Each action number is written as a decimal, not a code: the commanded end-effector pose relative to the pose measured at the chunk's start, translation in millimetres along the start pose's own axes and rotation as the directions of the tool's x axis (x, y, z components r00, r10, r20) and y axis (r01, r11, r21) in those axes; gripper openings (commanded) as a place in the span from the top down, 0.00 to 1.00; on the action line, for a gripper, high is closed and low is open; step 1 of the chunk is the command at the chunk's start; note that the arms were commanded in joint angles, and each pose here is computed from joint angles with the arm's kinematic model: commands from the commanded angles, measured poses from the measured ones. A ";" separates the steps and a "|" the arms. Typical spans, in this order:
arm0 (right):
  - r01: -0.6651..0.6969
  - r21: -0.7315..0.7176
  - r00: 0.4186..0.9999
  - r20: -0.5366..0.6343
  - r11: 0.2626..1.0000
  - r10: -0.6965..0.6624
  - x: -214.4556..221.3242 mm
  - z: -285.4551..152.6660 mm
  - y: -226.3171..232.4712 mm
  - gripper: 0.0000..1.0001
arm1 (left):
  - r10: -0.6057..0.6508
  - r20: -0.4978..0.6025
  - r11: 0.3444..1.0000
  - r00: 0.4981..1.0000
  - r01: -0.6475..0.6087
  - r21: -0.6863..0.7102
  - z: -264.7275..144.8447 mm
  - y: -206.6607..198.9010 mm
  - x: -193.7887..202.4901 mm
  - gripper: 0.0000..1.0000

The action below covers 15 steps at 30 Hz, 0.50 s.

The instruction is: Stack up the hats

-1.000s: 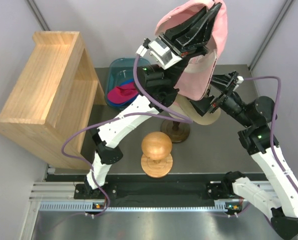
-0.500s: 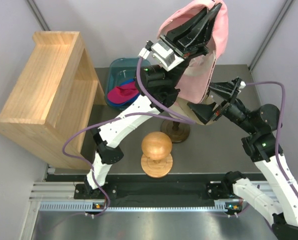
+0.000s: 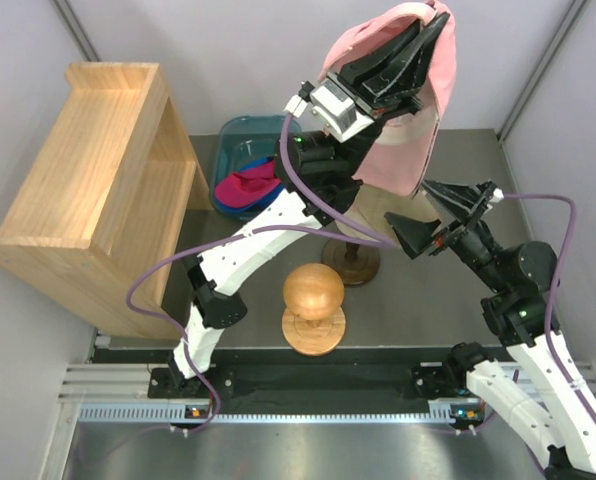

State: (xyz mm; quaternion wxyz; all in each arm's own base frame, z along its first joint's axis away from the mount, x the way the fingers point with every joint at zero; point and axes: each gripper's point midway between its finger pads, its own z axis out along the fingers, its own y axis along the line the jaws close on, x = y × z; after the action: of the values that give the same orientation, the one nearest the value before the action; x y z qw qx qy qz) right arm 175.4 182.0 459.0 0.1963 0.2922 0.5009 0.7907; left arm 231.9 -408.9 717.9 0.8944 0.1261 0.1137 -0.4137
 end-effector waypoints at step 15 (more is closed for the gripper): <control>-0.192 -0.256 0.981 -0.031 0.948 0.191 9.3 15.0 91.1 0.01 | -0.034 0.075 0.999 0.997 0.033 0.025 2.4 -5.1 -37.7 1.00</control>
State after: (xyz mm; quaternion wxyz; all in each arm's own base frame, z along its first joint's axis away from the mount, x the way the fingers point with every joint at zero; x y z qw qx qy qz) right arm 192.7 180.4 502.5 0.2271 0.2887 0.4556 0.8109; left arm 235.9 -422.7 701.7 0.8871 0.1428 0.1271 -0.4201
